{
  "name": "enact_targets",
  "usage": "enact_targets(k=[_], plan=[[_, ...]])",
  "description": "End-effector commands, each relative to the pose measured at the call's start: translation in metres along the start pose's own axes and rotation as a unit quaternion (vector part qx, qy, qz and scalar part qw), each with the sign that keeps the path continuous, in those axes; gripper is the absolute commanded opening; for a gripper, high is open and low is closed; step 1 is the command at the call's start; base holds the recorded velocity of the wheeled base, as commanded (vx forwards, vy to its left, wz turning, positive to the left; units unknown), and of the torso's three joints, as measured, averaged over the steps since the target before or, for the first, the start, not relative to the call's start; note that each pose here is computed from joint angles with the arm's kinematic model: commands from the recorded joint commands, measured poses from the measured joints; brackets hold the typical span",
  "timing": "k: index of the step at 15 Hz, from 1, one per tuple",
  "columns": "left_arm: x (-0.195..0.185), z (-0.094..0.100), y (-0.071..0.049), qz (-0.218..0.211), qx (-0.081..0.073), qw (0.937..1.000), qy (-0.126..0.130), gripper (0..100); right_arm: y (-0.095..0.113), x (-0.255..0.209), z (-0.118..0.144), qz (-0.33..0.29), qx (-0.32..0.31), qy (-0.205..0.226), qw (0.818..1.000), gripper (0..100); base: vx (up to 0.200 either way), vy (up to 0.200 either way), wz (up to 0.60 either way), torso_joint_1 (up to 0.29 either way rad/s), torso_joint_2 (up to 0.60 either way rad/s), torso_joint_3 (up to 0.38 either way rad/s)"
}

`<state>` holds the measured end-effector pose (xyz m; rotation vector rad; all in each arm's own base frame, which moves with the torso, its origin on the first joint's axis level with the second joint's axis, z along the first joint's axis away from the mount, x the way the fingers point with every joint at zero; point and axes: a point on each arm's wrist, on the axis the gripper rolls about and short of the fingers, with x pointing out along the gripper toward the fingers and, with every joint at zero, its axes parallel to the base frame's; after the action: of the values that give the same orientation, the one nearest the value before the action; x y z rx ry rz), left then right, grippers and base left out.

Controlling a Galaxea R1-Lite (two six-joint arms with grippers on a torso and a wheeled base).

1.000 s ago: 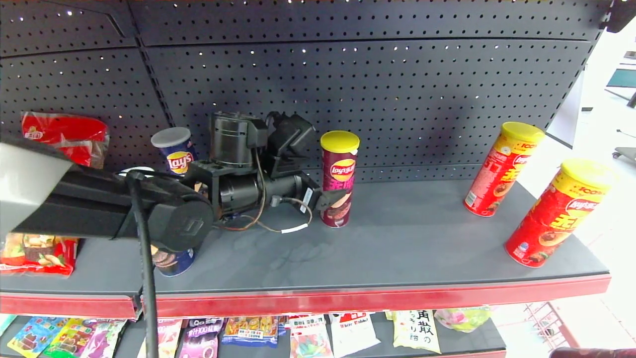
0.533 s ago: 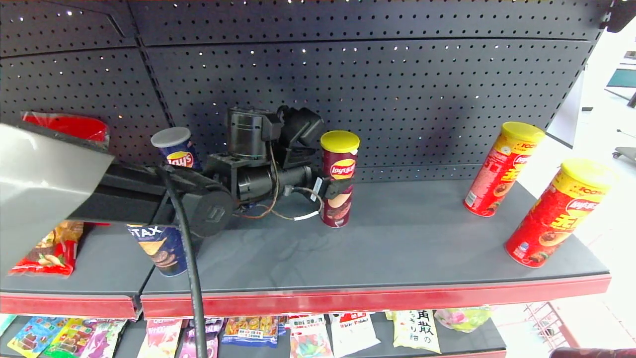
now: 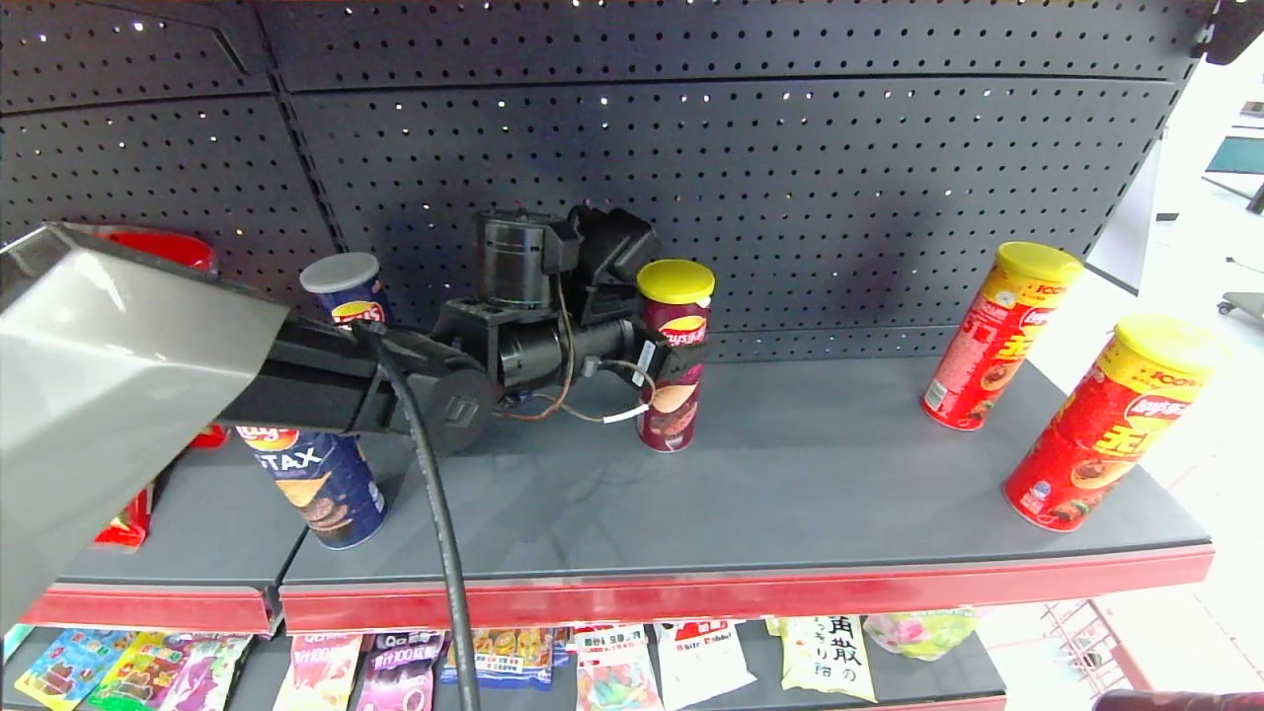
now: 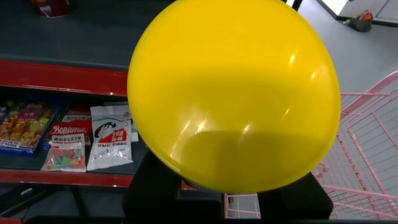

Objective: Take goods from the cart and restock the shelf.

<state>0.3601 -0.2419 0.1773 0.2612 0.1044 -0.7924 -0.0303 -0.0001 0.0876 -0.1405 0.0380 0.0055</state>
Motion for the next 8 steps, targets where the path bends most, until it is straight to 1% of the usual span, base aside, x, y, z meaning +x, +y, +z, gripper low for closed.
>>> enact_targets(k=[1, 2, 7, 8], plan=[[0.0046, -0.0001, 0.001, 0.002, 0.0, 1.0, -0.003, 100, 0.0, -0.0001, 0.0, 0.0, 0.0, -0.001, 1.0, 0, 0.0, 0.0, 0.0, 0.0, 0.0, 0.0], [0.0069, 0.0009, 0.001, 0.002, -0.001, 1.0, -0.006, 100, 0.0, -0.0001, 0.0, 0.0, 0.0, -0.001, 1.0, 0, 0.0, 0.0, 0.0, 0.0, 0.0, 0.0], [0.0132, -0.0033, 0.0007, 0.004, -0.002, 1.0, -0.003, 100, 0.0, -0.0001, 0.0, -0.001, 0.0, -0.001, 1.0, 0, 0.0, 0.0, 0.0, 0.0, 0.0, 0.0], [0.0144, -0.0047, 0.0006, 0.004, -0.003, 1.0, -0.001, 0, 0.0, -0.0001, 0.0, -0.001, 0.0, -0.001, 1.0, 0, 0.0, 0.0, 0.0, 0.0, 0.0, 0.0]])
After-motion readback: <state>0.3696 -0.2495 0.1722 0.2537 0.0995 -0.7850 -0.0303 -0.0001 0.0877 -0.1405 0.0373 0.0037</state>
